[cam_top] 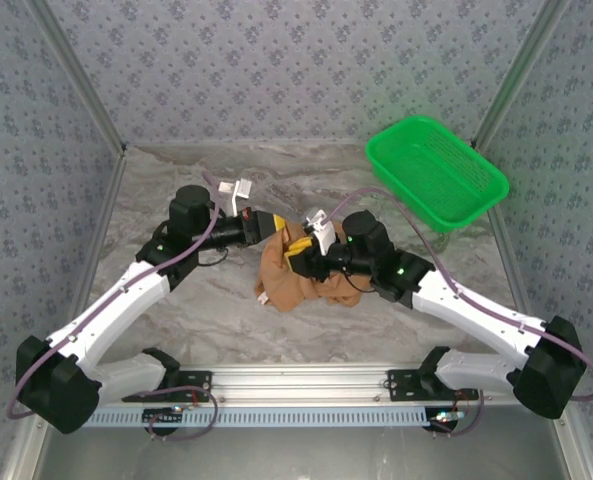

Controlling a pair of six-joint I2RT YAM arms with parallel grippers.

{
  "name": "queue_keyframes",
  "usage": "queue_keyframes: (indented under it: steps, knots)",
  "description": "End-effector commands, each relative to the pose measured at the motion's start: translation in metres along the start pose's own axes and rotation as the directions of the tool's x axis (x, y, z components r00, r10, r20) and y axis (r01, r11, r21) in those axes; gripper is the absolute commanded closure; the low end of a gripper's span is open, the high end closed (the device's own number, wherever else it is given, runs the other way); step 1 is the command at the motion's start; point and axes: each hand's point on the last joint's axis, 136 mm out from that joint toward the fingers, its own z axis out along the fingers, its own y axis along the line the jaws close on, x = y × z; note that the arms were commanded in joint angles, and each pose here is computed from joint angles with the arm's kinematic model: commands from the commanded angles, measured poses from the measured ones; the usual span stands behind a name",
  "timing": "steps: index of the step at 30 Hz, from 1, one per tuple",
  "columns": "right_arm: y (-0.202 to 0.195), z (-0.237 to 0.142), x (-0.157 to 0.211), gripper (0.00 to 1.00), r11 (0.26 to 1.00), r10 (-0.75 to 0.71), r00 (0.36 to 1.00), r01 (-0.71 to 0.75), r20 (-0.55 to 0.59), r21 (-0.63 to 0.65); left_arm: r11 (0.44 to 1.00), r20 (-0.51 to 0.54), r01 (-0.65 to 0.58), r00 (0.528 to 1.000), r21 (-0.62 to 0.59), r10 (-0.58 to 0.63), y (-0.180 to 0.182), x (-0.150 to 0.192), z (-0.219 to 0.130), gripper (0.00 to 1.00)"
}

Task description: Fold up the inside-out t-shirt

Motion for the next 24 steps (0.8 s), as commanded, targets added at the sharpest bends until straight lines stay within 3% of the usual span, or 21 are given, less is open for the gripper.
queue_keyframes:
  steps: [1, 12, 24]
  knots:
    - [0.006, 0.001, -0.018, 0.69, 0.999, -0.003, 0.998, 0.005, 0.058, -0.032, 0.998, 0.008, -0.042, 0.999, 0.054, 0.042, -0.021, -0.005, -0.003, 1.0]
    - [-0.015, 0.001, -0.029, 0.72, 0.998, 0.013, 0.996, -0.018, 0.085, 0.054, 0.997, -0.001, -0.06, 0.998, 0.056, 0.06, -0.02, -0.002, -0.003, 1.0]
    - [-0.01, 0.003, -0.047, 0.78, 1.0, 0.021, 0.99, -0.022, 0.142, 0.004, 0.996, -0.002, -0.069, 0.998, 0.054, 0.069, -0.02, -0.002, -0.001, 1.0]
